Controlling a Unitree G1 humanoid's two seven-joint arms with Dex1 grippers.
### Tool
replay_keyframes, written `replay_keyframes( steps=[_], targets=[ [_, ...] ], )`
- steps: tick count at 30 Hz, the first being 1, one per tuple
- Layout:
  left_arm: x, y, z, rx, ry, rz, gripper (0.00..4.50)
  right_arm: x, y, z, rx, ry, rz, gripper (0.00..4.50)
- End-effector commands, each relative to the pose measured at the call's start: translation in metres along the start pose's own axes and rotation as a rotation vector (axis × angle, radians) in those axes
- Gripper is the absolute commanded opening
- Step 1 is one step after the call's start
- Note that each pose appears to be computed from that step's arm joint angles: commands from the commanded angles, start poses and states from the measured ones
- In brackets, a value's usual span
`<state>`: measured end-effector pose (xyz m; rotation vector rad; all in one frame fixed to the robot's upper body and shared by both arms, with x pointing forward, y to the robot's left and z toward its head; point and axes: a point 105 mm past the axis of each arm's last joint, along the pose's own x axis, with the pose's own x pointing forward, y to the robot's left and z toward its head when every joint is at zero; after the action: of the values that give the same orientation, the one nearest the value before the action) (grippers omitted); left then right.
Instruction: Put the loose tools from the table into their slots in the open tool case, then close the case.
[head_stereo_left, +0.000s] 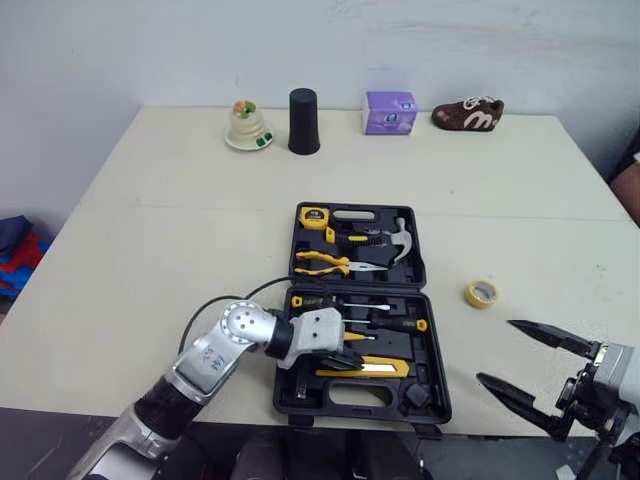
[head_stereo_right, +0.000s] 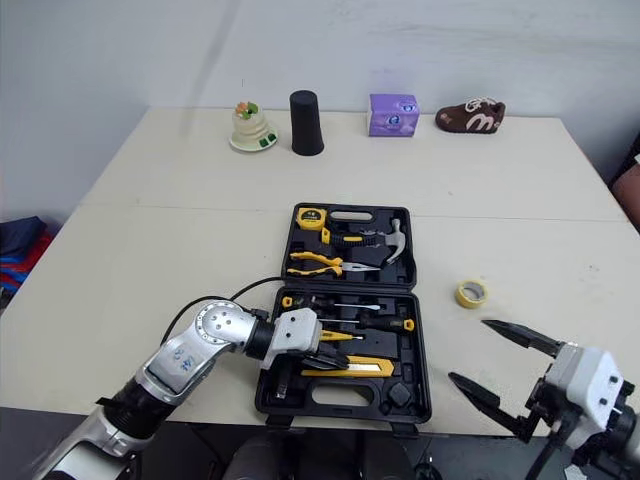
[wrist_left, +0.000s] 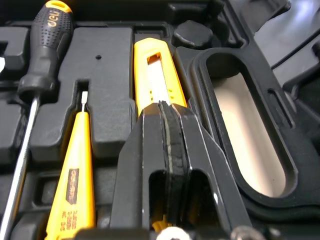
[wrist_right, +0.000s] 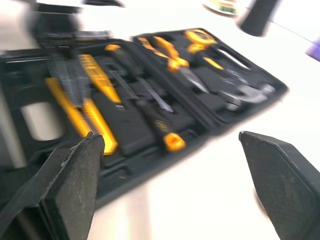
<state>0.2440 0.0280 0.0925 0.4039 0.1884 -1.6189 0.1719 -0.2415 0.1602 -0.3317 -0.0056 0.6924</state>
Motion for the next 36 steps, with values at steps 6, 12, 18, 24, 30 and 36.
replay_keyframes(
  steps=[6,12,18,24,30,36],
  targets=[
    [-0.096,0.036,0.036,-0.01,-0.289,0.358,3.54,-0.07,-0.063,-0.021,-0.029,0.096,-0.416,4.5],
    [-0.218,0.043,-0.03,-0.065,-0.11,0.808,4.48,-0.142,-0.103,-0.053,-0.074,0.246,-0.709,4.5],
    [-0.301,0.004,-0.077,-0.172,-0.01,1.167,4.48,-0.18,-0.116,-0.084,-0.071,0.383,-0.889,4.5],
    [-0.319,-0.009,-0.078,-0.196,-0.016,1.285,4.48,-0.188,-0.12,-0.099,-0.062,0.392,-0.927,4.5],
    [-0.289,0.007,-0.04,-0.105,-0.168,1.147,4.48,-0.126,-0.131,-0.082,-0.009,0.231,-0.673,4.5],
    [-0.234,0.024,-0.002,0.016,-0.221,0.881,4.48,-0.064,-0.132,-0.065,0.04,0.377,-0.39,4.5]
  ],
)
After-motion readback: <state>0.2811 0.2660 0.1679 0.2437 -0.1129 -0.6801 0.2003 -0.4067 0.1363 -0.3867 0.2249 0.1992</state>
